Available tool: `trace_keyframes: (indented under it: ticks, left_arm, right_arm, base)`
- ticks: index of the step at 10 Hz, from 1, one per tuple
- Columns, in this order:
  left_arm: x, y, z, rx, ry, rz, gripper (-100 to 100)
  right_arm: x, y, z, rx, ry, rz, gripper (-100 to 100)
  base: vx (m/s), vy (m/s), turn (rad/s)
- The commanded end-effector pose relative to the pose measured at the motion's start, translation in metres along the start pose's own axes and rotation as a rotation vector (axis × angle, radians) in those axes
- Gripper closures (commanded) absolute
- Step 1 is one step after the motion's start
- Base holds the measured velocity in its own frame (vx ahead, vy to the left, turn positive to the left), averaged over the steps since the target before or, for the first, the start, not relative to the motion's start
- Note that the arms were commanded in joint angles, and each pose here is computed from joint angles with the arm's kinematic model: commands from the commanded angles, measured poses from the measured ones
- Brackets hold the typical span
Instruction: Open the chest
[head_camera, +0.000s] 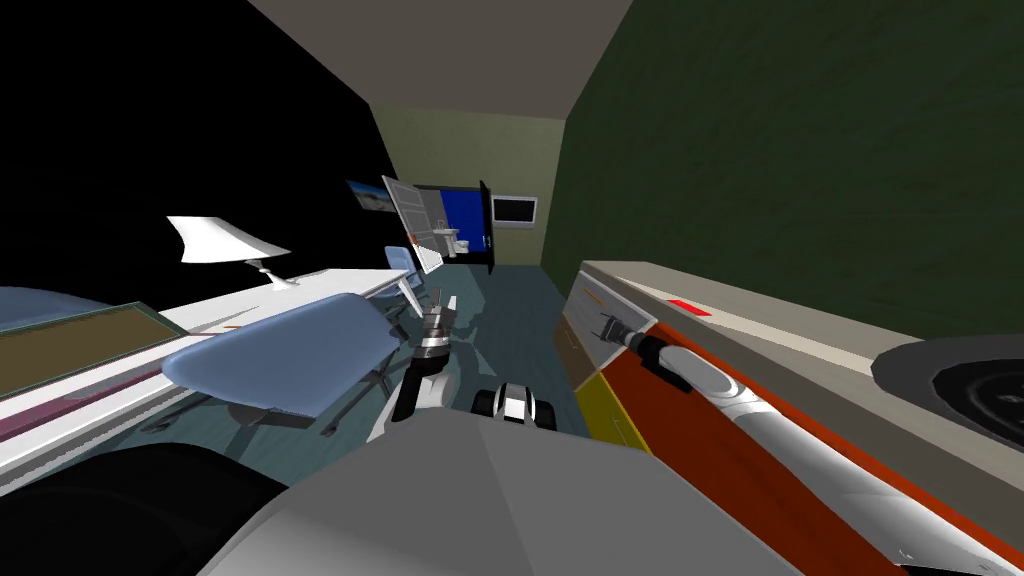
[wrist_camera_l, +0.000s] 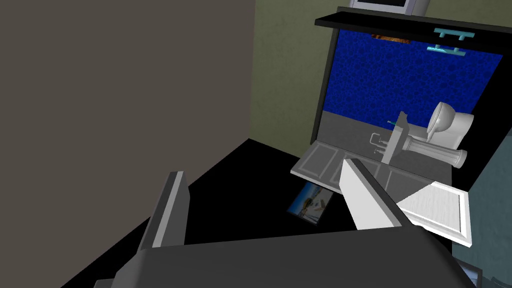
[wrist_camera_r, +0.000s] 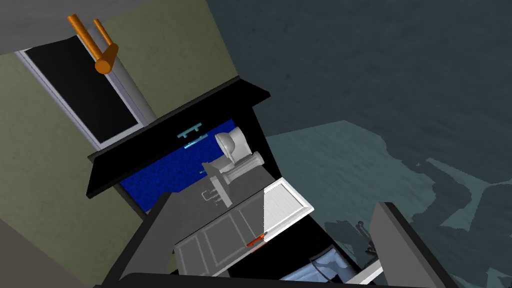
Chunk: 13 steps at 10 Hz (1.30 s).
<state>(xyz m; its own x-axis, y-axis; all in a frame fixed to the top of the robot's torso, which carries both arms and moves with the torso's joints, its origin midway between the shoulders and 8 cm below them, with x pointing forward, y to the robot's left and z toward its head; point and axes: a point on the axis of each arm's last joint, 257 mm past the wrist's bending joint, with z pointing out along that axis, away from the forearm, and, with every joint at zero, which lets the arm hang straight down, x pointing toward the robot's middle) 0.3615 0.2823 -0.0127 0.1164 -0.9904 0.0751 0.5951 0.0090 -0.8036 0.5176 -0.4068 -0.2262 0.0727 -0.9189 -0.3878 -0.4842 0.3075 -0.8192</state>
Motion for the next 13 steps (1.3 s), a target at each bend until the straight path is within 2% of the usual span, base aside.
trace_keyframes:
  ticks: [1,2,3,4,5,7,8,10,11,13]
  left_arm:
    - [0.000,0.000,0.000,0.000,0.000,0.000,0]
    - [0.000,0.000,0.000,0.000,0.000,0.000,0]
    - [0.000,0.000,0.000,0.000,0.000,0.000,0]
    - [0.000,0.000,0.000,0.000,0.000,0.000,0]
    - [0.000,0.000,0.000,0.000,0.000,0.000,0]
    - [0.000,0.000,0.000,0.000,0.000,0.000,0]
    - [0.000,0.000,0.000,0.000,0.000,0.000,0]
    - [0.000,0.000,0.000,0.000,0.000,0.000,0]
    - [0.000,0.000,0.000,0.000,0.000,0.000,0]
    - [0.000,0.000,0.000,0.000,0.000,0.000,0]
  right_arm:
    - [0.029,-0.009,-0.006,-0.015,0.074,-0.111,-100]
    - [0.045,-0.017,-0.009,-0.023,0.114,-0.168,-100]
    - [0.046,-0.017,-0.009,-0.024,0.118,-0.178,-100]
    - [0.062,-0.025,-0.013,-0.033,0.160,-0.237,-100]
    - [0.062,-0.025,-0.013,-0.033,0.160,-0.237,-100]
    - [0.089,-0.043,-0.021,-0.047,0.231,-0.335,-100]
    - [0.090,-0.043,-0.022,-0.048,0.234,-0.342,-100]
    - [0.112,-0.059,-0.031,-0.061,0.294,-0.427,-100]
    - [0.112,-0.059,-0.031,-0.061,0.294,-0.427,-100]
    - [0.127,-0.072,-0.039,-0.071,0.339,-0.489,-100]
  base:
    - [0.002,-0.007,0.163]
    - [0.001,-0.012,0.282]
    - [0.004,-0.013,0.084]
    - [0.005,-0.008,0.118]
    - [0.003,-0.007,0.071]
    - [0.001,-0.008,0.165]
    - [0.003,-0.010,0.075]
    - [0.002,-0.006,0.121]
    - [0.003,-0.009,0.049]
    - [0.001,-0.005,0.090]
